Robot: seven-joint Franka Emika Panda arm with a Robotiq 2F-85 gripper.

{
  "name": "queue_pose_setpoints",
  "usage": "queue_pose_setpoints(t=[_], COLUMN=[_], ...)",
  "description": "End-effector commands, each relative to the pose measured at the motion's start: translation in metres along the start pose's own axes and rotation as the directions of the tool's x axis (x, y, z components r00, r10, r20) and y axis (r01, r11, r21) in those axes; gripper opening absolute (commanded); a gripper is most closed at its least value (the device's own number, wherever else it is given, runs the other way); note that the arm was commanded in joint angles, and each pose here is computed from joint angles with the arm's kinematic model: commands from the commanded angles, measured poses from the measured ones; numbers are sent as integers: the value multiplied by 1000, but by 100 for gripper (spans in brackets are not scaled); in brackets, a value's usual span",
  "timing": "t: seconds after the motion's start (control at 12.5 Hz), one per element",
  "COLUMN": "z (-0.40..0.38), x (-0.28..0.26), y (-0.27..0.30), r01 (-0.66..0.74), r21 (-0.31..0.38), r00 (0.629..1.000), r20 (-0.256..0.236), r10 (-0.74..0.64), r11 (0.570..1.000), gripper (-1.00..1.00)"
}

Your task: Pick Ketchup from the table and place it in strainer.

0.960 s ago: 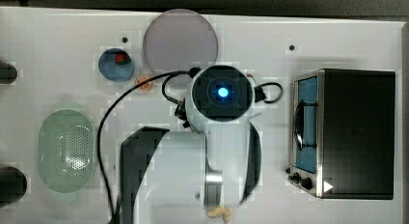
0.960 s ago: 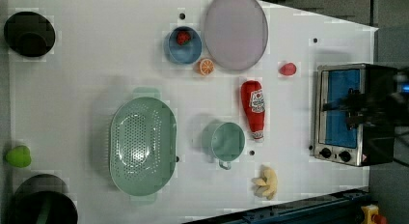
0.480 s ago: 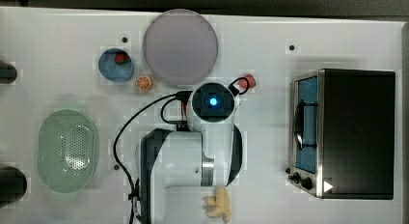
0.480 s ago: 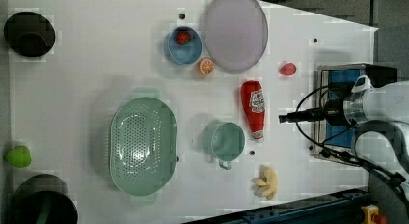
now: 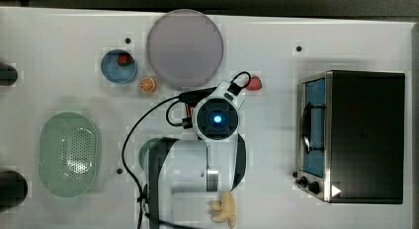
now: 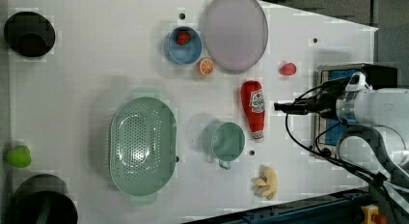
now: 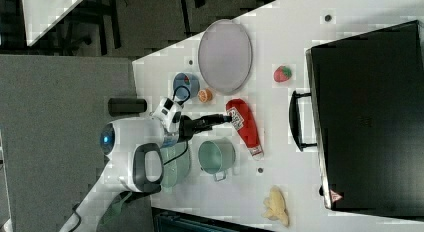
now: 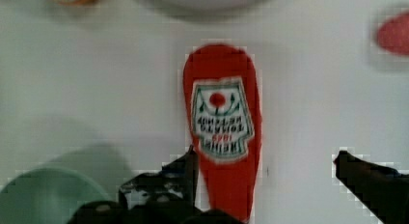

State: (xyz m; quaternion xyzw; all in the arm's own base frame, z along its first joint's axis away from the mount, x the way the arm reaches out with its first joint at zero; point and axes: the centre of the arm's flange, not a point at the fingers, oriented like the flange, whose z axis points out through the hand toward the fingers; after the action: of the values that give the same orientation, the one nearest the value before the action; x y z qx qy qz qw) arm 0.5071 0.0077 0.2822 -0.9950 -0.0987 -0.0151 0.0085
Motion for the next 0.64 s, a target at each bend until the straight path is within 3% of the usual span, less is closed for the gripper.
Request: queue_pose_setpoints(t=[0.08, 0.4, 0.64], z=[57, 102, 121], x=[-10, -16, -18], y=[-6, -7, -6], r01=[65, 54, 48], r21=[20, 38, 40], r00=[997, 996, 998], r20=[50, 63, 45], r10=[-66, -56, -50], r11=[998, 998, 998], gripper=[100, 100, 100])
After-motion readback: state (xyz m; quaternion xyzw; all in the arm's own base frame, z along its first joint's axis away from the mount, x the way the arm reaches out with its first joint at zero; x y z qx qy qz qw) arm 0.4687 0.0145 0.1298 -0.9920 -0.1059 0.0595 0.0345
